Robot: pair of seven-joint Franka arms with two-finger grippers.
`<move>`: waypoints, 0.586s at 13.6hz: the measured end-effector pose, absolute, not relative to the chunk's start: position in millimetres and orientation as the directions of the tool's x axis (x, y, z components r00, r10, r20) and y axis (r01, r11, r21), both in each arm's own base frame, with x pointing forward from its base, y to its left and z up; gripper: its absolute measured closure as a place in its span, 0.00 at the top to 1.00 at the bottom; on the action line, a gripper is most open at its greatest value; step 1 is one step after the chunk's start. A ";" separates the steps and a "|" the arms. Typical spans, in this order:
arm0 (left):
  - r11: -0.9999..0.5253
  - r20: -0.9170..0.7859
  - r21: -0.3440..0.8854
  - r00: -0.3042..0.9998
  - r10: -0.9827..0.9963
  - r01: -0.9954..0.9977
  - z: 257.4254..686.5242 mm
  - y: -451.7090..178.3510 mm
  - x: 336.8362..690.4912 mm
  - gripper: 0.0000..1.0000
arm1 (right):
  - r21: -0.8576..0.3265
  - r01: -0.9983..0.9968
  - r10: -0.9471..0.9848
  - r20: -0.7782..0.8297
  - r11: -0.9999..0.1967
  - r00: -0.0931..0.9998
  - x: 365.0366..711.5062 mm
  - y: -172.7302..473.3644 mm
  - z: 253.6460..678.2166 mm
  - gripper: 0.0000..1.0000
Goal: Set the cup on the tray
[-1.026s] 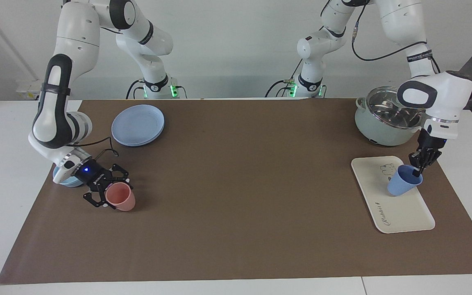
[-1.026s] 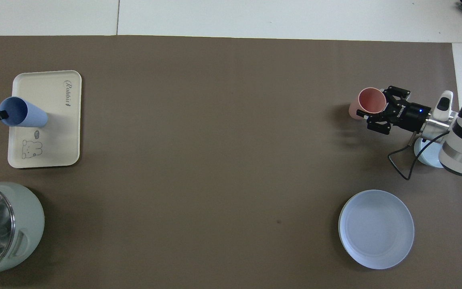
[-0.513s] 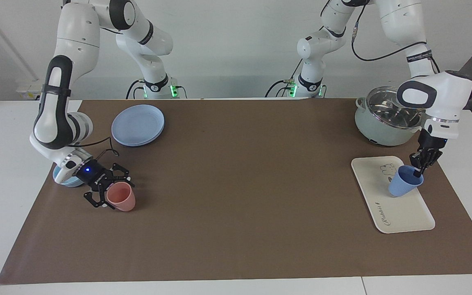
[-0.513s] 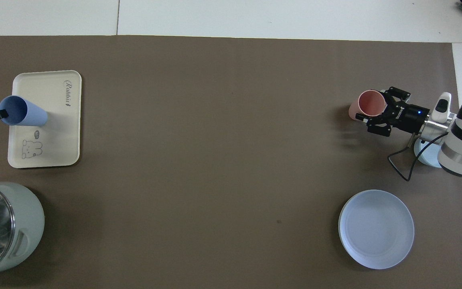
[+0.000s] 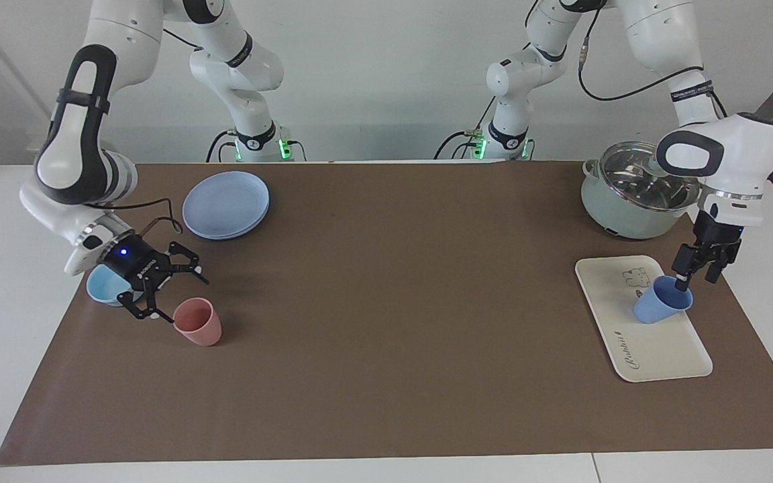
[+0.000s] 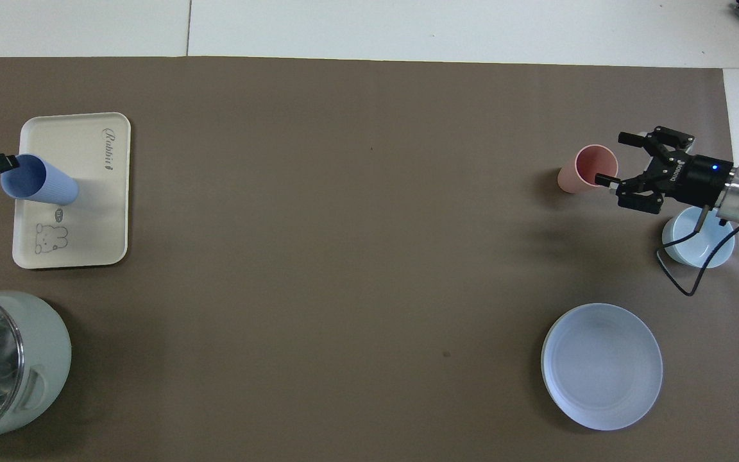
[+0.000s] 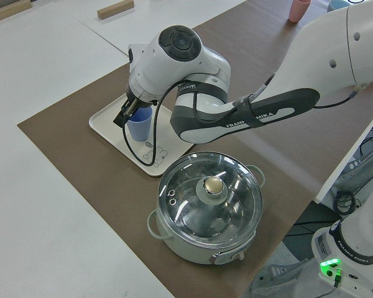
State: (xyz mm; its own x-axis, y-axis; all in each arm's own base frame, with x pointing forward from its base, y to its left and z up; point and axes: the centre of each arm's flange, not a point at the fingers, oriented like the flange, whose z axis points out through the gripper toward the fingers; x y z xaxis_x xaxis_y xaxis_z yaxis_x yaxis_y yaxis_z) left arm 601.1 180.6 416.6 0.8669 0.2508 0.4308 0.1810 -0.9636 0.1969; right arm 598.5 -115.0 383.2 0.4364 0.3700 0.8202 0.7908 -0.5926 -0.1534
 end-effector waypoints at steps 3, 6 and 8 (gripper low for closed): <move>-0.950 0.310 0.274 0.921 0.235 0.150 459.2 173.7 612.6 1.00 | -0.177 0.750 0.443 0.712 -0.638 0.545 583.6 -123.5 429.2 1.00; -0.935 0.212 0.324 0.952 0.223 0.147 509.7 166.8 615.4 1.00 | -0.160 0.648 0.467 0.570 -0.744 0.676 580.1 -124.2 452.0 1.00; -0.949 0.127 0.286 0.977 0.173 0.131 545.8 159.2 609.7 1.00 | -0.146 0.554 0.447 0.441 -0.820 0.778 582.5 -98.0 464.4 1.00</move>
